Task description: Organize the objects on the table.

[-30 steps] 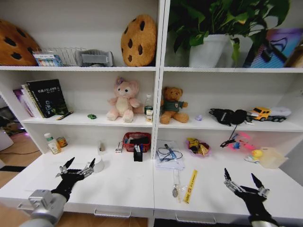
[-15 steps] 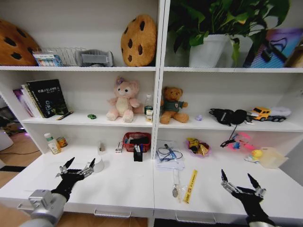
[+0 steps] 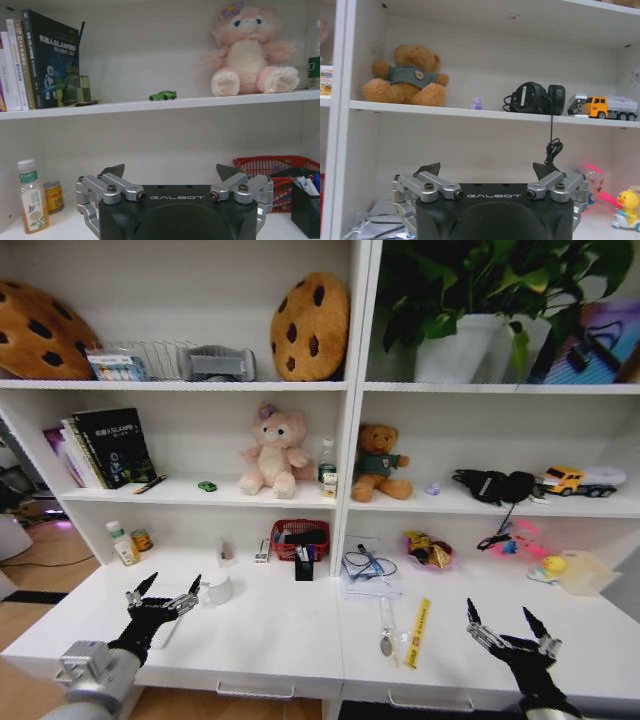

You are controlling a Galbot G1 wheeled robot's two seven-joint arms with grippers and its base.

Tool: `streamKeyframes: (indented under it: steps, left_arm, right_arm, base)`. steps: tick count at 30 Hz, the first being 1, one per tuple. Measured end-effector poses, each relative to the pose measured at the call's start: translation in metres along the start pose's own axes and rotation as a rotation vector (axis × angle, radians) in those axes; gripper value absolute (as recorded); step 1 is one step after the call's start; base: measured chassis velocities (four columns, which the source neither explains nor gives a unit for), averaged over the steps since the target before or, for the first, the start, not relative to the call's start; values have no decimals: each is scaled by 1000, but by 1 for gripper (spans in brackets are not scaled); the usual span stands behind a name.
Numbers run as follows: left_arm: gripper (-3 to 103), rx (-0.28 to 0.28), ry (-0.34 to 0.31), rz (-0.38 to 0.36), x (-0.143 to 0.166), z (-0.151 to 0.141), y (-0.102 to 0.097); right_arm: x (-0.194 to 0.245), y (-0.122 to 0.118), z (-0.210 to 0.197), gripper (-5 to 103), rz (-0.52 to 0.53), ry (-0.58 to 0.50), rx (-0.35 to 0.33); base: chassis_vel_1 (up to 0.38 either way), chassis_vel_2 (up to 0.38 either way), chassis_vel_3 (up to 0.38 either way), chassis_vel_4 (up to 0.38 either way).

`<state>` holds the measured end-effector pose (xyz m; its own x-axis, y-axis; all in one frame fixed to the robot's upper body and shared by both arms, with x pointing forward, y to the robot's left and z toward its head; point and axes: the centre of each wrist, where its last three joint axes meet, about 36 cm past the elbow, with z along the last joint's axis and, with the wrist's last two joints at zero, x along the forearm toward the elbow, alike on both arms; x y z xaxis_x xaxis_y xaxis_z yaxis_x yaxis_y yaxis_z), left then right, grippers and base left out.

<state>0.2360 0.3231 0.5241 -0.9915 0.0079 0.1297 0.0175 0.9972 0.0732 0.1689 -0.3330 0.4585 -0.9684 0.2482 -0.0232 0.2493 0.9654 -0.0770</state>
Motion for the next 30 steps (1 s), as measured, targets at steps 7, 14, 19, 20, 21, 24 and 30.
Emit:
streamKeyframes:
  steps: [7,14,19,20,21,24,30]
  left_arm:
    - [100,0,0,0,0,0,0]
    - [100,0,0,0,0,0,0]
    - [100,0,0,0,0,0,0]
    - [100,0,0,0,0,0,0]
    - [100,0,0,-1,0,0,0]
    - [100,0,0,-1,0,0,0]
    - [100,0,0,-1,0,0,0]
  right_arm:
    - [0,0,0,100,0,1,-1]
    - [0,0,0,100,0,1,-1]
    - [0,0,0,100,0,1,-1]
    - [0,0,0,100,0,1,-1]
    - [0,0,0,100,0,1,-1]
    - [0,0,0,100,0,1,-1]
    - [0,0,0,100,0,1,-1]
  base:
    - [261,254,-261,-259]
    - [334,352,-343,-341]
    - [369,361,-373,-373]
    - [327,356,-376,-365]
    - [327,336,-316,-365]
    - [326,308,-316,-269]
    - [146,100,-108,-136]
